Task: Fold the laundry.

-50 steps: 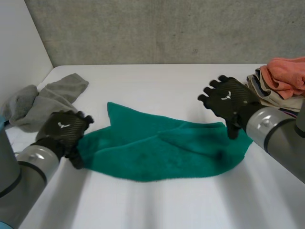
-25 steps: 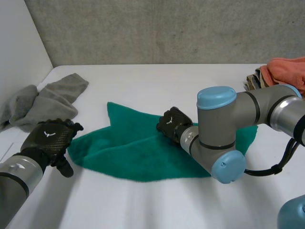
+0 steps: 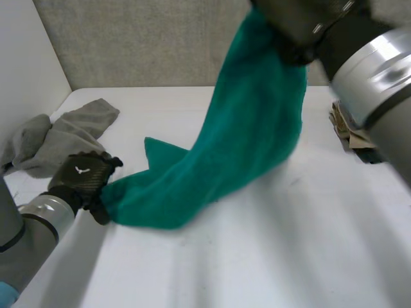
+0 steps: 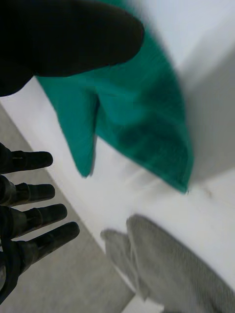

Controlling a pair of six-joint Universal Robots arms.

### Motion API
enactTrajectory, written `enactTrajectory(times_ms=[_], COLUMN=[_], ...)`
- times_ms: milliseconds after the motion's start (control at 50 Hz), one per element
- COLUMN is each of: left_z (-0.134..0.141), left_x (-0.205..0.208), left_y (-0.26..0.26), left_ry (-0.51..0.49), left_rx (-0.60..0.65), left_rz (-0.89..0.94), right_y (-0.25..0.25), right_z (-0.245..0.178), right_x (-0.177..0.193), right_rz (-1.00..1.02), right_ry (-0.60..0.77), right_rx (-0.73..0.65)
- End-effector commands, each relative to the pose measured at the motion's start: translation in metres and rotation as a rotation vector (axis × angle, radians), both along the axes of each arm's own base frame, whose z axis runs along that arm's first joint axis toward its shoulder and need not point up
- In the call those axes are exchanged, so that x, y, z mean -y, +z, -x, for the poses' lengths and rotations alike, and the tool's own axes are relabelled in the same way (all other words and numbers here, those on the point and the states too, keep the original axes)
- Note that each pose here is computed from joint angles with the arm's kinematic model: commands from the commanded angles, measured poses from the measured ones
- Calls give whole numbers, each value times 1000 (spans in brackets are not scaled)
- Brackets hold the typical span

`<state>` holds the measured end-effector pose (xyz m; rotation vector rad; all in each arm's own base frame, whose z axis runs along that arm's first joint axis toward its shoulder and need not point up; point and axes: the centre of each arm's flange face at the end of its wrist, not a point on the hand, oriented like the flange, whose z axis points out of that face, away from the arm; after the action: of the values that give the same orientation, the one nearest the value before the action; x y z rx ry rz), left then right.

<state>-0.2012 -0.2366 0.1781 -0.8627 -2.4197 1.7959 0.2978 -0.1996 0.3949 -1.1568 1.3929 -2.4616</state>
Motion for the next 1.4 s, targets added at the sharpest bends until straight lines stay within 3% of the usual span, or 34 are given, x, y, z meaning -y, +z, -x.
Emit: enactTrajectory(times_ms=[20,280,480,580,700,780,920,1020,1100,1160,1220,1280,1400], left_z=[11,16,-5,-10,-17,-15,-4,9,28,38,47,51,50], left_x=[6,32,18,-7,-36,-35,16,89,149,173,189,184,168], left_y=[-21,-34,39,93,134,125,58,21,48,86,158,194,194], left_ry=[-50,-18,65,63,59,51,18,-2,64,98,166,187,164], left_rx=[6,16,-31,-75,-94,-69,110,290,344,289,144,-3,-84], left_rz=[-68,-66,154,337,447,392,186,198,400,580,909,1083,1062], right_y=[49,50,19,-4,-50,-89,-157,-157,-129,-91,-54,-32,-42], right_z=[23,50,111,130,136,132,108,91,82,76,74,72,58], right_x=[-31,-12,53,67,64,65,88,141,187,213,223,222,212], right_rz=[68,39,-119,-216,-382,-482,-635,-439,-197,36,246,366,298], right_ry=[78,-35,-311,-389,-417,-377,-335,-475,-547,-549,-529,-502,-455], right_rx=[144,142,46,-76,-335,-489,-551,-448,-261,-64,123,230,230])
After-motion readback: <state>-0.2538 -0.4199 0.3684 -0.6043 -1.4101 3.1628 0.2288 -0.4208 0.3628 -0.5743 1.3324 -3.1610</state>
